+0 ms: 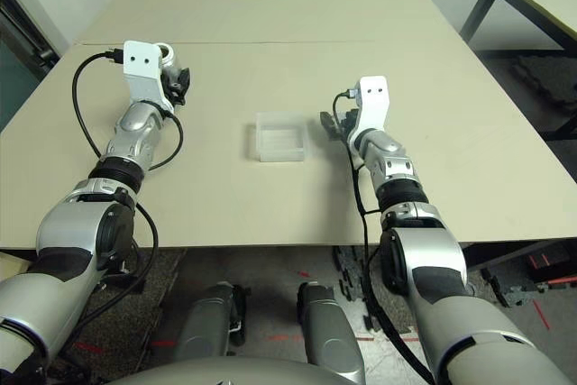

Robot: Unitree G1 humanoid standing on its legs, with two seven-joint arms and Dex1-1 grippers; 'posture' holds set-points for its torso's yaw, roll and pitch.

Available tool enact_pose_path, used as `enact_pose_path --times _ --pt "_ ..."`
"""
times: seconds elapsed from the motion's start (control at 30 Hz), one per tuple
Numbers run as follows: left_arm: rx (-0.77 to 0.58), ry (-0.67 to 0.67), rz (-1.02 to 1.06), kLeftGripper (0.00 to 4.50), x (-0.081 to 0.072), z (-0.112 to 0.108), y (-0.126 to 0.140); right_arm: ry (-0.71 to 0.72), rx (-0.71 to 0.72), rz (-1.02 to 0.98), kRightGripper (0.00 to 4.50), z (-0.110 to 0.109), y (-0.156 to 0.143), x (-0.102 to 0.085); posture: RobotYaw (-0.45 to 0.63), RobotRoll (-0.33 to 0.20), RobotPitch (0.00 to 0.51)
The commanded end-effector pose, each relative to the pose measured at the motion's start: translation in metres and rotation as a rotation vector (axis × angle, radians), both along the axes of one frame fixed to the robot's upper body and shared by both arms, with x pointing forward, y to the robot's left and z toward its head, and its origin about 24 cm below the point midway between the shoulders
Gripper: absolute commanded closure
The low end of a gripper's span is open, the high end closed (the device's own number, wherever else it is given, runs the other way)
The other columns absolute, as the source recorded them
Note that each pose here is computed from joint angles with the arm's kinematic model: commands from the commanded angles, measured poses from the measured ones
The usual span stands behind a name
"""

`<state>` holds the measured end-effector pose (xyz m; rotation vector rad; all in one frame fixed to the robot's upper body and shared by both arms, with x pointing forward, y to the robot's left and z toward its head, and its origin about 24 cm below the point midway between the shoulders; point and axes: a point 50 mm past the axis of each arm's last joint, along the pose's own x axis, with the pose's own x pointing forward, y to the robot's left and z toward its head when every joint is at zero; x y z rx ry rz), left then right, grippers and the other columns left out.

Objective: Pour the medicine from the bottle into the box.

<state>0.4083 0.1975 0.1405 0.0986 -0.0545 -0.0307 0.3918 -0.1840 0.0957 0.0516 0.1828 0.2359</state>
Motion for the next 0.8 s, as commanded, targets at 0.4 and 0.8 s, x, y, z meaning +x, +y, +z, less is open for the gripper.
enact_pose_path --times 0.4,0.8 --pt "0.075 0.179 -0.06 1.96 0.0 -0.016 0.005 -0.01 -0.119 0.128 0.0 0.053 -0.048 -0.049 0.04 0.0 0.098" --pt "0.721 0.111 -0.223 1.96 0.016 0.037 -0.027 0.276 -0.327 0.512 0.0 0.057 -0.039 -0.104 -0.04 0.0 0.084"
